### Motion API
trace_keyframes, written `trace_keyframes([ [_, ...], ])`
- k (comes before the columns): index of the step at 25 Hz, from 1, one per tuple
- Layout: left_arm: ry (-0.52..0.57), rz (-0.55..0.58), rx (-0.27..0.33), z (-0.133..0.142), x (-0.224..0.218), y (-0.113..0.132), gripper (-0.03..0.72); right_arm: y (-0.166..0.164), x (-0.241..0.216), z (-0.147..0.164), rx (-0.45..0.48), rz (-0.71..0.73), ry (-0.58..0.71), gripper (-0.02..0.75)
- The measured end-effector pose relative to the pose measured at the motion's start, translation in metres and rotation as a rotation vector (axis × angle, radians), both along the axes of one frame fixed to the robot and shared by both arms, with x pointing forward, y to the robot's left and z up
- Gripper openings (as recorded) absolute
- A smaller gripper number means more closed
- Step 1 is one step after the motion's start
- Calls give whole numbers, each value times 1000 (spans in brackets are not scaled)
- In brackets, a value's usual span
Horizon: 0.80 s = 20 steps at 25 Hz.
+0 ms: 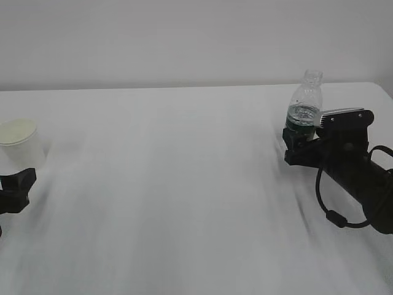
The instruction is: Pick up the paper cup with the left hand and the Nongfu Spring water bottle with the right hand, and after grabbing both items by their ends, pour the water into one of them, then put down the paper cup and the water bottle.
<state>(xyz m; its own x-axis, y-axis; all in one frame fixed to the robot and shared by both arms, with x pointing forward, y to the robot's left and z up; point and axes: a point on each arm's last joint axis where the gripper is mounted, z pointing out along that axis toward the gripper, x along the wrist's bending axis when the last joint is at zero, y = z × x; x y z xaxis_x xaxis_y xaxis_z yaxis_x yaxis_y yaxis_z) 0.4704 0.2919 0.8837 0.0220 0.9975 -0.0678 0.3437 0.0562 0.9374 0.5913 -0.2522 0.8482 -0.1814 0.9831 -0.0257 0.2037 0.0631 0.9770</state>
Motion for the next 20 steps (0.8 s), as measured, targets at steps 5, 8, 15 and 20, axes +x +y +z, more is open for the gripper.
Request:
trace_keyframes([
  [5,0,2,0,0,0,0,587,-1,1,1,4,-16,-4,607],
  [8,0,0,0,0,0,0,587,-1,1,1,4,-17,-4,607],
  [15,0,-3,0,0,0,0,587,-1,5,-7,4,-19,5,607],
  [20,0,-6,0,0,0,0,587,-1,11,-5,6,-21,-12,603],
])
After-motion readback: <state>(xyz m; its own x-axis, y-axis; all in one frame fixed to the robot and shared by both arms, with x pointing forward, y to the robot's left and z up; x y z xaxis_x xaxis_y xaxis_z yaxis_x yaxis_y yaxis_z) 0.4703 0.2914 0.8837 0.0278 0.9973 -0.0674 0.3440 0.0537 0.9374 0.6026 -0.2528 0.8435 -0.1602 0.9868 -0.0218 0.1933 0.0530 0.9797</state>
